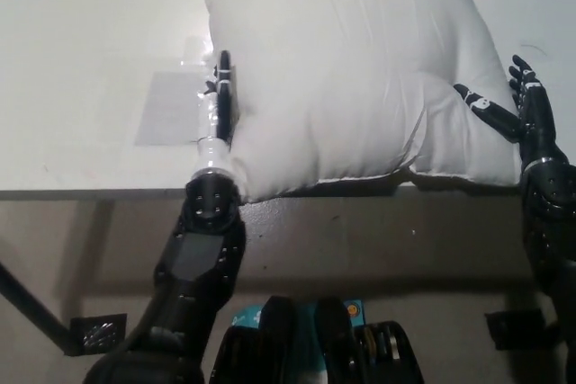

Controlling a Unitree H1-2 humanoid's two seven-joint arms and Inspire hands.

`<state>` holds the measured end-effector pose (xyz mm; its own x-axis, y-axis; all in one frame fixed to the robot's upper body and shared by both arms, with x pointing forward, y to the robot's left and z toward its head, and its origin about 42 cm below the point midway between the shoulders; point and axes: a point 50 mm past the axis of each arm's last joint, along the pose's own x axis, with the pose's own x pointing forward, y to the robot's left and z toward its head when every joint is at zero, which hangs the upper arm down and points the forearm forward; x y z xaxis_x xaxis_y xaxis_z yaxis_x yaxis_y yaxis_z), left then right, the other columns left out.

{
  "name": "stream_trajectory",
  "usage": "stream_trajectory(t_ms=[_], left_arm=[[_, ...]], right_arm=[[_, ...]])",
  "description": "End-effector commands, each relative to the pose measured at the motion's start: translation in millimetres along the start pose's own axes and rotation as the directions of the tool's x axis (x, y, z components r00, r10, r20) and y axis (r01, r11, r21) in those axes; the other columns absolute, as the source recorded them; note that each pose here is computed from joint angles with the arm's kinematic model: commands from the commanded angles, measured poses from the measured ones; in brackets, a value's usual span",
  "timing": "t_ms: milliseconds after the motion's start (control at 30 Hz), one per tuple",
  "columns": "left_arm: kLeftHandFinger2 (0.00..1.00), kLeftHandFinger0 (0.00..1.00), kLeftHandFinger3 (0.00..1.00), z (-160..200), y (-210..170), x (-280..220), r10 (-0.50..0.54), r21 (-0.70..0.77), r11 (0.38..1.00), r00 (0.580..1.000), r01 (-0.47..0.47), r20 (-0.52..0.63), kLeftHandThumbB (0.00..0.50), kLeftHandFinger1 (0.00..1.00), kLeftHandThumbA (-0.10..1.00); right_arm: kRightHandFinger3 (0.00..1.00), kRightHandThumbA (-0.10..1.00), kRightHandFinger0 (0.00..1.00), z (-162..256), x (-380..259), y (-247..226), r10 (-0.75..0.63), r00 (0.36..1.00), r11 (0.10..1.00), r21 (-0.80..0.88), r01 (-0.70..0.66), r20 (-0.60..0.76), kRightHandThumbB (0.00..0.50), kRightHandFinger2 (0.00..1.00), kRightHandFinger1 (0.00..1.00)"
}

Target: The robot uses both hands to lift the pillow and then drops it on the table

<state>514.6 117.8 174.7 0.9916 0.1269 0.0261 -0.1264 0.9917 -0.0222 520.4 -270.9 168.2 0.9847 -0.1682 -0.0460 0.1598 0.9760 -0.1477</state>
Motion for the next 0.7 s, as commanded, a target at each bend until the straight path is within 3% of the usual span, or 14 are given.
stream_trajectory(t_ms=[0, 100, 200, 233, 300, 400, 567, 600, 667], left_arm=[[1.0, 1.0, 1.0, 46.6, -50.4, 5.0, -0.111, -0.048, 0.992, 0.991, 0.115, 0.075, 0.064, 1.0, 1.0], [1.0, 1.0, 1.0, 58.4, -56.8, 6.7, -0.114, -0.05, 0.992, 0.989, 0.12, 0.095, 0.07, 1.0, 1.0], [1.0, 1.0, 1.0, 64.9, -59.5, 6.9, -0.119, -0.048, 0.991, 0.986, 0.125, 0.117, 0.073, 1.0, 1.0], [1.0, 1.0, 1.0, 67.1, -60.4, 6.6, -0.121, -0.053, 0.99, 0.984, 0.129, 0.131, 0.073, 1.0, 1.0], [1.0, 1.0, 1.0, 68.3, -61.0, 5.7, -0.118, -0.052, 0.991, 0.983, 0.126, 0.138, 0.075, 1.0, 1.0], [1.0, 1.0, 1.0, 68.6, -61.0, 3.3, -0.119, -0.033, 0.992, 0.981, 0.125, 0.151, 0.12, 1.0, 1.0], [1.0, 1.0, 1.0, 67.1, -62.1, 0.8, -0.124, -0.015, 0.992, 0.981, 0.128, 0.148, 0.089, 1.0, 1.0], [1.0, 1.0, 1.0, 64.8, -63.5, -0.2, -0.131, -0.018, 0.991, 0.981, 0.135, 0.141, 0.082, 1.0, 1.0], [1.0, 1.0, 1.0, 58.6, -64.6, -0.3, -0.152, 0.002, 0.988, 0.983, 0.152, 0.105, 0.117, 1.0, 1.0]], right_arm=[[1.0, 1.0, 1.0, 24.1, 6.9, 16.0, 0.071, 0.997, 0.997, 0.027, -0.072, 0.042, 0.231, 1.0, 1.0], [1.0, 1.0, 1.0, 53.7, 10.6, 24.8, 0.105, 0.992, 0.989, 0.098, -0.112, 0.074, 0.29, 1.0, 1.0], [1.0, 1.0, 1.0, 81.4, 9.2, 35.4, 0.125, 0.986, 0.984, 0.11, -0.137, 0.109, 0.305, 1.0, 1.0], [1.0, 1.0, 1.0, 87.4, 9.9, 37.2, 0.13, 0.985, 0.985, 0.096, -0.141, 0.117, 0.345, 1.0, 1.0], [1.0, 1.0, 1.0, 90.9, 9.0, 38.5, 0.146, 0.98, 0.982, 0.098, -0.159, 0.133, 0.336, 1.0, 1.0], [1.0, 1.0, 1.0, 90.7, 6.2, 45.9, 0.148, 0.983, 0.979, 0.125, -0.162, 0.111, 0.371, 1.0, 1.0], [1.0, 1.0, 1.0, 89.2, -1.5, 56.9, 0.216, 0.969, 0.957, 0.171, -0.234, 0.12, 0.352, 1.0, 1.0], [1.0, 1.0, 1.0, 89.6, -4.0, 59.0, 0.236, 0.967, 0.95, 0.184, -0.251, 0.1, 0.372, 1.0, 1.0], [1.0, 1.0, 1.0, 91.9, -5.1, 60.0, 0.255, 0.962, 0.944, 0.193, -0.269, 0.095, 0.386, 1.0, 1.0]])
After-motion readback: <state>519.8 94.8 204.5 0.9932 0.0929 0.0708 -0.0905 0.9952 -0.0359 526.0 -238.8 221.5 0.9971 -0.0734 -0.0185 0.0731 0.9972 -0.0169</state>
